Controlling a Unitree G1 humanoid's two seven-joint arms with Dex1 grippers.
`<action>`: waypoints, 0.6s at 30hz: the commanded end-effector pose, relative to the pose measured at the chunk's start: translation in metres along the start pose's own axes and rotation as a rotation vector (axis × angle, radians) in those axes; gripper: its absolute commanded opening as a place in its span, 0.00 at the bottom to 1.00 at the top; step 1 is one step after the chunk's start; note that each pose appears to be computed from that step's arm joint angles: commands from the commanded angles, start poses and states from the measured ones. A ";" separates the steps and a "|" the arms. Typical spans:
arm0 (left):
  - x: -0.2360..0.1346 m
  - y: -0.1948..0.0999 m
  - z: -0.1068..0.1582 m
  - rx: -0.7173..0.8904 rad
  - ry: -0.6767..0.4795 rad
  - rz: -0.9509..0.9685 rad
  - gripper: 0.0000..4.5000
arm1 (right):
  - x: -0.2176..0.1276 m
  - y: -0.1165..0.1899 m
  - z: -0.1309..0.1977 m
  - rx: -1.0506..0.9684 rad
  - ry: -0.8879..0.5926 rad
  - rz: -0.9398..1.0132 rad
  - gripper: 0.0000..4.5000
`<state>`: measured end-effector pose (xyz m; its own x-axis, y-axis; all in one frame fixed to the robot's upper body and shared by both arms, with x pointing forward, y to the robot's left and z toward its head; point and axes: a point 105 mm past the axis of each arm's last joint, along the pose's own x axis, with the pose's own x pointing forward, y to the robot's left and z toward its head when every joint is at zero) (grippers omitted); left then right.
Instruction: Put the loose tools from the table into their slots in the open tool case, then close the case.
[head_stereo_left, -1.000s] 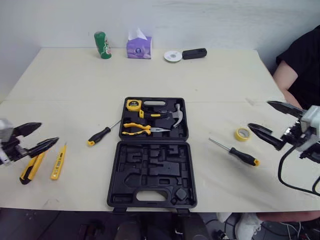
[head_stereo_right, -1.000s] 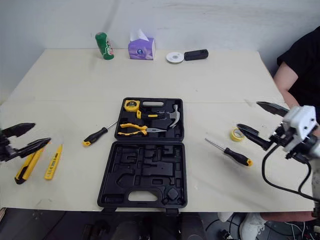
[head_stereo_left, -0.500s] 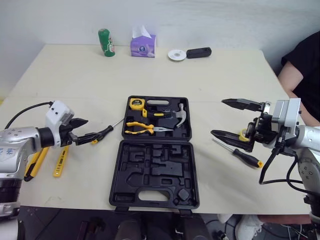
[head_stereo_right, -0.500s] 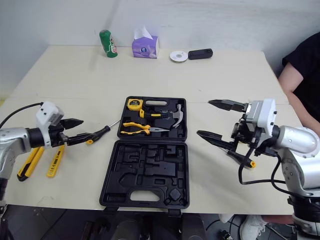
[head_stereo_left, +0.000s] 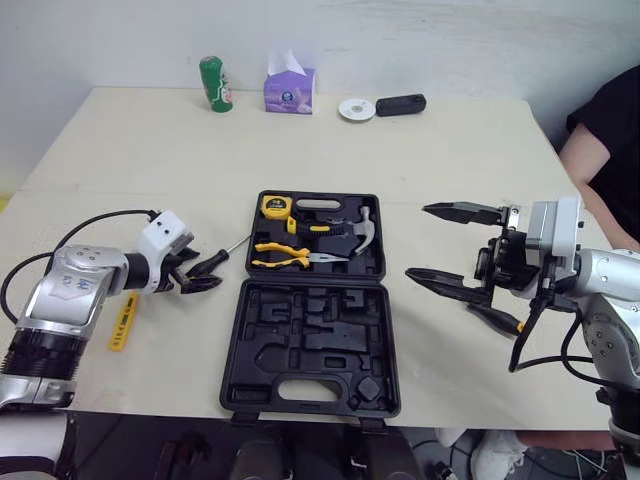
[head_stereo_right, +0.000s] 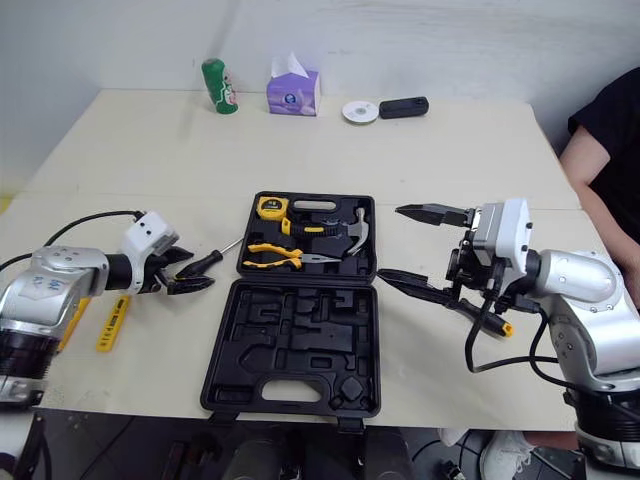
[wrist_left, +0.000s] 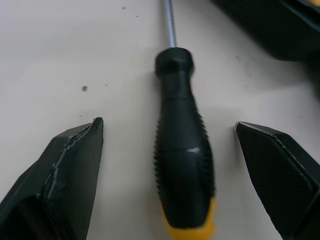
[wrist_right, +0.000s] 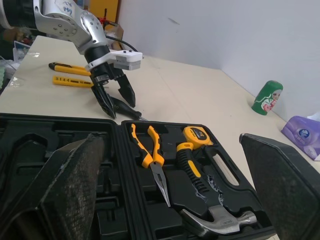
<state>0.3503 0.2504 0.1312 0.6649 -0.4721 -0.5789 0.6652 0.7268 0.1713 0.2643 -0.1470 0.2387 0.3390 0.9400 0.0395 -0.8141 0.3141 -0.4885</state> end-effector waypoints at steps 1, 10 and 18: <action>0.000 0.003 0.000 0.014 -0.003 0.005 0.70 | 0.002 0.000 0.012 -0.051 -0.015 -0.002 1.00; -0.008 0.018 -0.006 0.013 -0.020 0.056 0.25 | 0.007 0.003 0.015 -0.040 -0.002 0.003 1.00; -0.029 0.033 0.007 0.007 -0.083 0.168 0.25 | 0.004 0.001 0.010 -0.042 0.016 0.004 1.00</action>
<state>0.3548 0.2784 0.1355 0.7423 -0.4044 -0.5344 0.5796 0.7876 0.2092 0.2636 -0.1414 0.2404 0.3540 0.9352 0.0131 -0.8118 0.3142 -0.4922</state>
